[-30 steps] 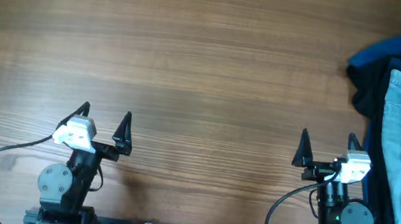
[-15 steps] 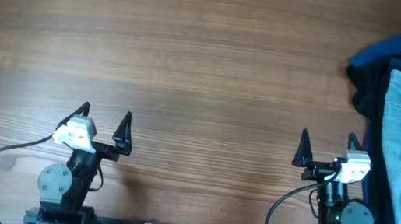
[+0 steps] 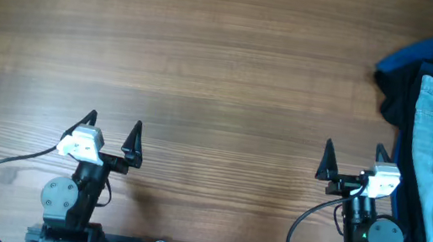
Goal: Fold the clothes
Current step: 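Move the right gripper toward the clothes pile at the right edge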
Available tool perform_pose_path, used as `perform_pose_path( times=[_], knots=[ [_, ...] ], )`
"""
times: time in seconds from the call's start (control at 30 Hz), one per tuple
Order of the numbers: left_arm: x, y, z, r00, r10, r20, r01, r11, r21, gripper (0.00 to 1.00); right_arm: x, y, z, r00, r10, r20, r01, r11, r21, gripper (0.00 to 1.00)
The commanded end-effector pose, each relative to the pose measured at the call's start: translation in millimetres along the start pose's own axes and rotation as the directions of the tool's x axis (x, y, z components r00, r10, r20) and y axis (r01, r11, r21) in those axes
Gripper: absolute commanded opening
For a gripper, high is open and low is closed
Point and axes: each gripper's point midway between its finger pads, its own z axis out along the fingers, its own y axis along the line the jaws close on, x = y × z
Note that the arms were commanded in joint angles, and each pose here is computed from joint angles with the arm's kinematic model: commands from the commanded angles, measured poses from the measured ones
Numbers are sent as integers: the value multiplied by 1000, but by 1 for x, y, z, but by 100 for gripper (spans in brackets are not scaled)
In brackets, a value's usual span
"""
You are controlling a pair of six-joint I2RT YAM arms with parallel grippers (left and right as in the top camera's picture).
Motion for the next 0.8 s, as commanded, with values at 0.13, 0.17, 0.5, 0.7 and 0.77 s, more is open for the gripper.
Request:
perform_pose_path(
  times=[0.13,0.17,0.5,0.7,0.77],
  knots=[
    [3,4,0,1000,17,-9,-17,1000,-20,100,-3,8,0,1000,14,13,-13,999,-47,100],
    [3,4,0,1000,17,-9,-17,1000,-20,100,-3,14,-1,997,73,5,-72,994,-79,100],
    [3,4,0,1000,17,-9,-17,1000,-20,100,-33,29,-5,696,718,-24,-706,677,-207,100],
    [3,4,0,1000,17,-9,-17,1000,-20,100,-112,25,-20,865,470,174,-431,874,-223,99],
    [3,4,0,1000,17,-9,-17,1000,-20,100,-124,3,-12,904,391,174,-386,920,-65,99]
  ],
)
